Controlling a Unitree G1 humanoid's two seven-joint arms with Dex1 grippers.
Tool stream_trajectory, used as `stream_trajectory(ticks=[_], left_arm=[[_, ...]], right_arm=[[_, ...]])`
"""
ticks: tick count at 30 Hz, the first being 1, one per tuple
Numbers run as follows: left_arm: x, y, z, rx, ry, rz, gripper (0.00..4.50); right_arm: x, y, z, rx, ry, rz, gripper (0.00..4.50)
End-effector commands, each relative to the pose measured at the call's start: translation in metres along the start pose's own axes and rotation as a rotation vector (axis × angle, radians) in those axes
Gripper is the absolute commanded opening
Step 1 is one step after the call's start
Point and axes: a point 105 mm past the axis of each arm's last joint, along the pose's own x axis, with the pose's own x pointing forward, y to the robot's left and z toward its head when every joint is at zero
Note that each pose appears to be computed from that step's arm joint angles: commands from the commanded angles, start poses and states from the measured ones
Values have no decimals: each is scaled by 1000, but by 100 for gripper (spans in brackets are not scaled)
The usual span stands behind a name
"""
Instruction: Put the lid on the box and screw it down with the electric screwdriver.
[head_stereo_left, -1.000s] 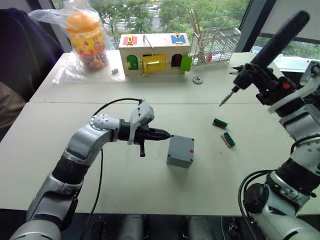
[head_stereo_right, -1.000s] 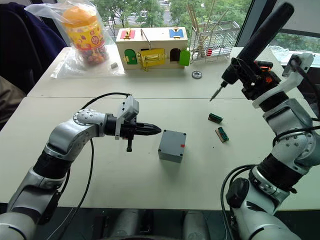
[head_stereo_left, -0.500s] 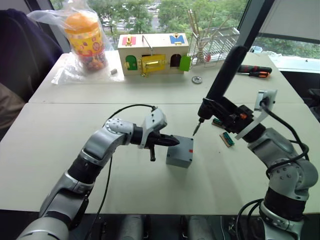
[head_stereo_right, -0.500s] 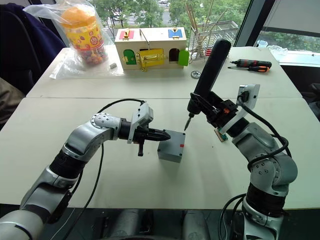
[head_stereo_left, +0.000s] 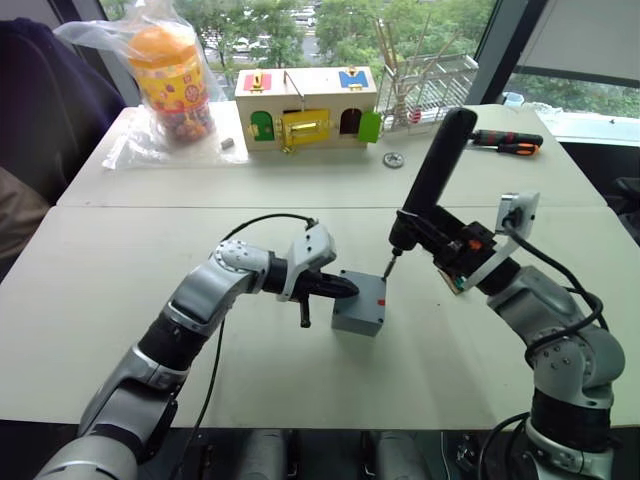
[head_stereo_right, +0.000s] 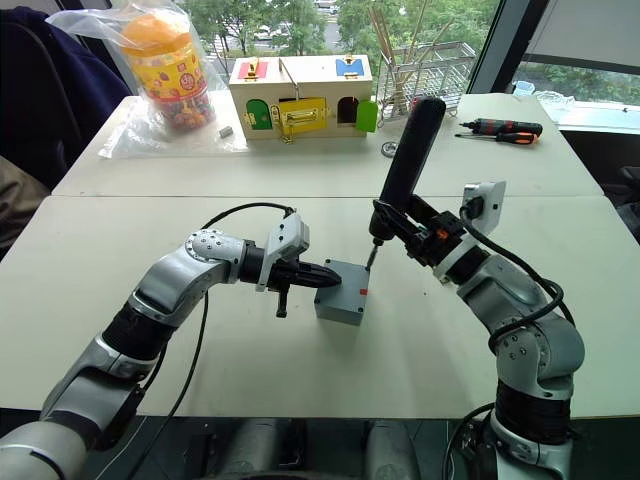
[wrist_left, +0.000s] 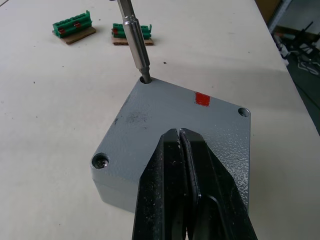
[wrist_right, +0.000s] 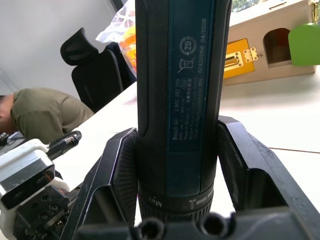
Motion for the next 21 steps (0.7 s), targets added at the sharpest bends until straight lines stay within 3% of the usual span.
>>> stream_trajectory(ticks=[1,15,21], left_arm=[[1,-1,-3,-4,3,1,0],[1,-3,-17,-54,14,17,0],[1,-3,-19,-61,15,18,0]], right_arm=[[1,7,-5,-77,22,32,186],[-12,20,-60,-119,175,69,186],[-16,19,-65,-114,181,56,186]])
